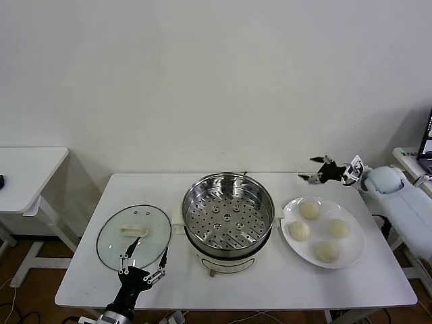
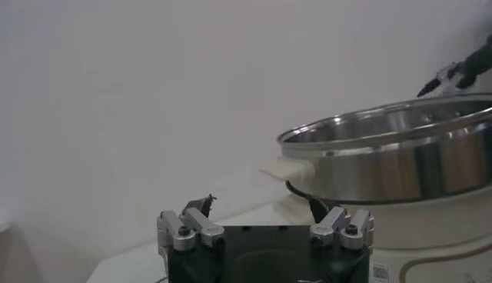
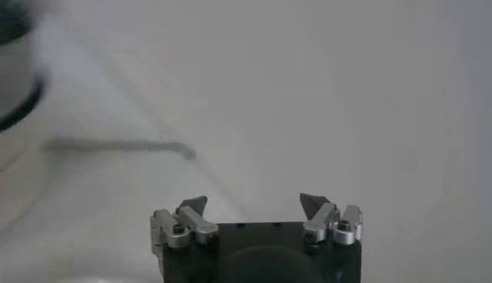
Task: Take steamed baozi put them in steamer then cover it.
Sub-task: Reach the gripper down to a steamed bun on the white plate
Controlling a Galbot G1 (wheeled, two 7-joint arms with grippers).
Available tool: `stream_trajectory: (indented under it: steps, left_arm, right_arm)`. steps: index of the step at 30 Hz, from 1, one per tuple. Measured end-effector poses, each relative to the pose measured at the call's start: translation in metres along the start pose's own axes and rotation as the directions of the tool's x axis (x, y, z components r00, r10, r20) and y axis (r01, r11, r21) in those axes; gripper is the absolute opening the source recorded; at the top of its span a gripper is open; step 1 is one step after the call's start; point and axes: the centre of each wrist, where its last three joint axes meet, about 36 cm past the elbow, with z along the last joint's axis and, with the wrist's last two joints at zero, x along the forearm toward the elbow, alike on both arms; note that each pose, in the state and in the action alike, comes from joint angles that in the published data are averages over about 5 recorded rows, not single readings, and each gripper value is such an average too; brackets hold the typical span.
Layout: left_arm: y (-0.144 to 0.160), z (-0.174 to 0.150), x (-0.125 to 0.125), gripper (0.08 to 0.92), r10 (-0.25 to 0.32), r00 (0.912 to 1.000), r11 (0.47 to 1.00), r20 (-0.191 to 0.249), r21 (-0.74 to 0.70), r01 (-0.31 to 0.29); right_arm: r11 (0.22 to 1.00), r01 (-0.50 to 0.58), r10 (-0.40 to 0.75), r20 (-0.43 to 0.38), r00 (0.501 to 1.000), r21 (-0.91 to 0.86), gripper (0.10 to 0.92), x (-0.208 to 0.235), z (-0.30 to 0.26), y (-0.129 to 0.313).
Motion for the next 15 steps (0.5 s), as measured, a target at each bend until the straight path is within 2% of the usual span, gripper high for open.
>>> stream_trajectory:
  steps: [3, 7, 11, 15]
  left_arm:
    - [-0.001, 0.000, 0.000, 0.823, -0.003, 1.0000, 1.000, -0.002, 0.003, 0.003]
    - [-0.002, 0.001, 0.000, 0.823, -0.007, 1.0000, 1.000, -0.006, 0.006, 0.007]
    - [-0.004, 0.002, 0.002, 0.823, -0.012, 0.9999, 1.000, -0.012, 0.012, 0.012]
    - [-0.005, 0.004, 0.004, 0.823, -0.019, 0.9997, 1.000, -0.017, 0.016, 0.020]
  right_arm:
    - [0.990, 0.123, -0.115, -0.103, 0.988, 0.069, 0.823, -0.001, -0.009, -0.009]
    - [0.961, 0.247, -0.212, -0.234, 0.949, 0.128, 0.823, -0.011, -0.018, -0.015]
    - [0.935, 0.316, -0.249, -0.338, 0.908, 0.162, 0.823, -0.022, -0.026, -0.019]
    - [0.921, 0.345, -0.250, -0.400, 0.882, 0.183, 0.823, -0.033, -0.031, -0.020]
